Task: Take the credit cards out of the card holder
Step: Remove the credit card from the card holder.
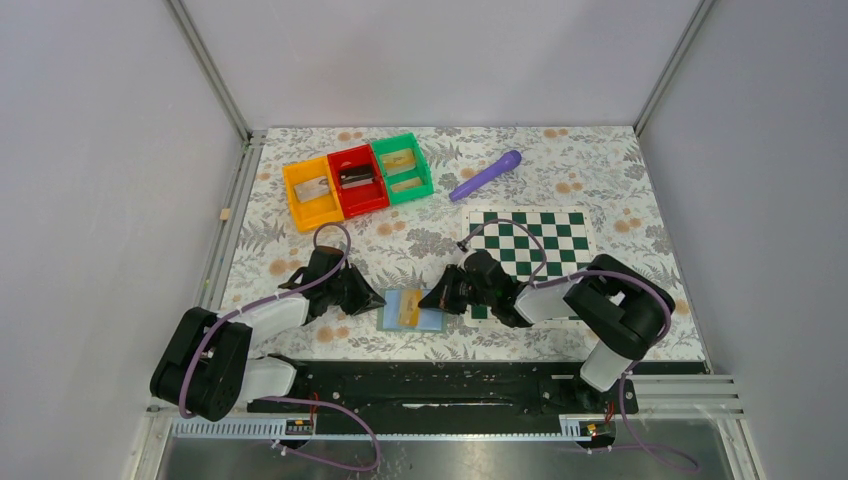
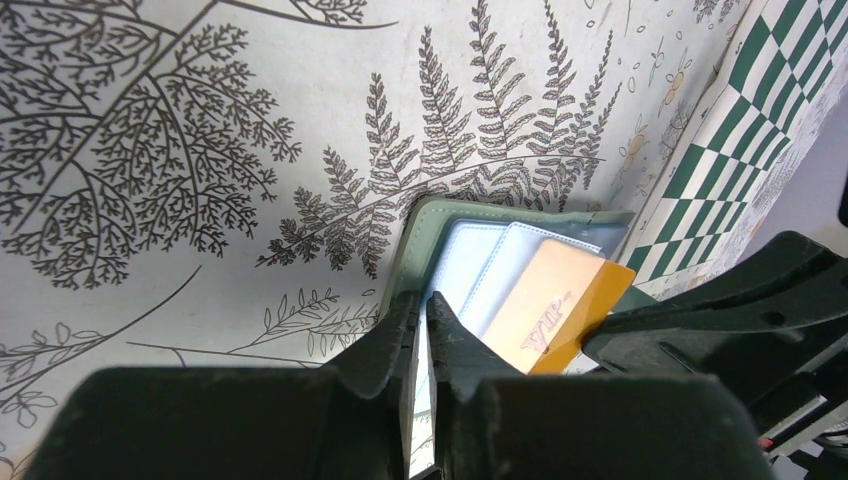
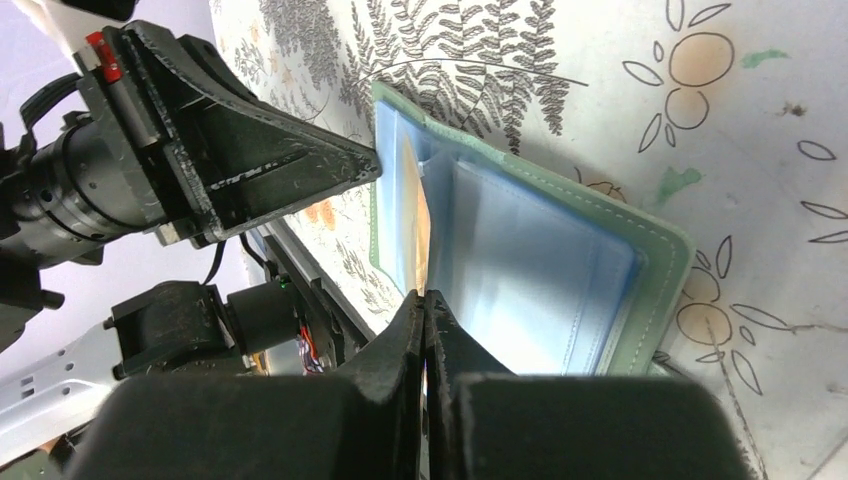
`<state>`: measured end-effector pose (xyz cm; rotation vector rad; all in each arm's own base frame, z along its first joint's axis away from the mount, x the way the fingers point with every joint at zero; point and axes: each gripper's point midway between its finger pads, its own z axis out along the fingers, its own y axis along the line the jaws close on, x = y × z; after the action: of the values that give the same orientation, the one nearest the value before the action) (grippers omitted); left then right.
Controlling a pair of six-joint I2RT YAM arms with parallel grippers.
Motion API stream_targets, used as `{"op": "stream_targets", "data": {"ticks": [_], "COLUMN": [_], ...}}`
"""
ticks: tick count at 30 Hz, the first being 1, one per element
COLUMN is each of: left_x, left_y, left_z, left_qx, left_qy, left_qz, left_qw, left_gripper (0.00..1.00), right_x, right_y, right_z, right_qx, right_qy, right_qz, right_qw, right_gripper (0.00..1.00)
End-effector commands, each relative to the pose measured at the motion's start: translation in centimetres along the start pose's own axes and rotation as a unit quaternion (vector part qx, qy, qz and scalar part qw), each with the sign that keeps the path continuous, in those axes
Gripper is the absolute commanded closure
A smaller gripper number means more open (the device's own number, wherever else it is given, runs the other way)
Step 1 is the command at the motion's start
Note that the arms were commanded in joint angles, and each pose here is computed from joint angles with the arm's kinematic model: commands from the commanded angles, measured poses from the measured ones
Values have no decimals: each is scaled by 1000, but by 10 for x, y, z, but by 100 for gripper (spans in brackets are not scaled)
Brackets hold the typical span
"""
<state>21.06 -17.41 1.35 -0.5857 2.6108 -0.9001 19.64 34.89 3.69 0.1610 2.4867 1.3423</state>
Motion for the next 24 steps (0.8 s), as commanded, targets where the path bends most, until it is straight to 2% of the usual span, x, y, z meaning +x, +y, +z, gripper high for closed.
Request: {"op": "stream_targets", "data": {"ticks": [1, 14, 24], "left_x": [14, 15, 7], "left_y": [54, 53, 37], "left_z": [4, 4, 1], "left_qx": [-105, -102, -85], "left_qy": [7, 11, 6], "left_qz": [-5, -6, -1], "left_qw": [994, 995, 996], "left_gripper": [91, 88, 80], "right_x": [-7, -9, -10], "right_y": [6, -2, -3], "right_z": [-10, -24, -41], "right_qx": [-6, 10, 17], "right_qy": [-12, -23, -40], "right_qz": [-26, -29, -28], "right_qw": [1000, 999, 999], "right_gripper": [100, 100, 100]}}
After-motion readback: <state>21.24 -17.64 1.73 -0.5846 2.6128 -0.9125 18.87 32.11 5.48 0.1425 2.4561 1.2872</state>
